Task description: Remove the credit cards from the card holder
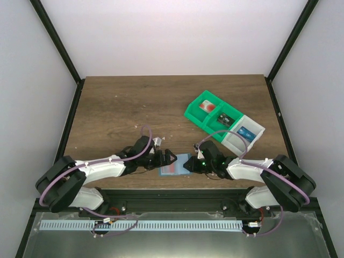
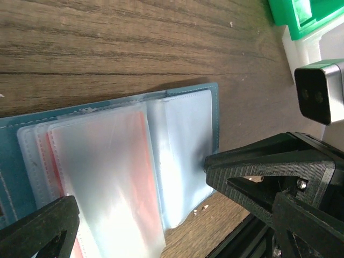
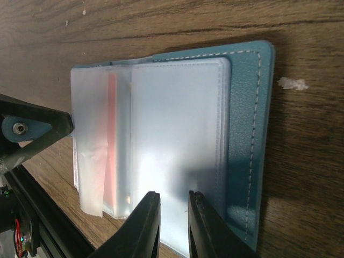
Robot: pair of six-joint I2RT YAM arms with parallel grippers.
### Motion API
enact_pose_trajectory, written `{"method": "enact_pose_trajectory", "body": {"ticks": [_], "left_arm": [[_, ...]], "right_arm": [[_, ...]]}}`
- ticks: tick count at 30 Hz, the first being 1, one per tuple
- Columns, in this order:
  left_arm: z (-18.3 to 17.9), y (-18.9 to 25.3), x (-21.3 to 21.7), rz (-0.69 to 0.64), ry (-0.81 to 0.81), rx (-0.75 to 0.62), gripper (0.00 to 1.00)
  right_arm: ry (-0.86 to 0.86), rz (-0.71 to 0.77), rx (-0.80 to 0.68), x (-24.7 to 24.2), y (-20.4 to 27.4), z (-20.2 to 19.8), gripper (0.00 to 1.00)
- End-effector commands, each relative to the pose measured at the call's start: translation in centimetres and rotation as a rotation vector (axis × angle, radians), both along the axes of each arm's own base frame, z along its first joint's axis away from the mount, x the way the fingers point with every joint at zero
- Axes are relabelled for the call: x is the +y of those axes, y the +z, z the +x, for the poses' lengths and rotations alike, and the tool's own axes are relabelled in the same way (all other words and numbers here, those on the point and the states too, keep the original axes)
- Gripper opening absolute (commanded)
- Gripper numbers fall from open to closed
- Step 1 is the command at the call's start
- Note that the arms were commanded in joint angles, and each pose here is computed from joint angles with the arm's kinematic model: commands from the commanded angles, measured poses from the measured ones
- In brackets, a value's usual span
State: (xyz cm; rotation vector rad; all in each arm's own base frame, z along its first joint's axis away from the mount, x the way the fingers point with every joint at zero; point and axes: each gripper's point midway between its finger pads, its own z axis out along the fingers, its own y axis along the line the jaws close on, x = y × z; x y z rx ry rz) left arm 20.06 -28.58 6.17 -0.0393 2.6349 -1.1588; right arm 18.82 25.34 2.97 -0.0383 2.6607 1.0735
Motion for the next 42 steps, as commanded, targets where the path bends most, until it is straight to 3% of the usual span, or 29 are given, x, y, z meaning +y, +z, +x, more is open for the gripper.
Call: {"method": "enact_pose_trajectory", "body": {"ticks": [1, 42], "left_arm": [[0.9, 1.3, 0.4, 0.027, 0.016, -0.056, 1.00], [0.5, -1.0, -0.4, 0.005, -0.005, -0.004, 1.00]], "right_arm": [[0.004, -0.004, -0.004, 0.0, -0.1, -0.3, 0.17], [-0.001, -0.005, -0.005, -0.2, -0.2, -0.4, 0.17]]}}
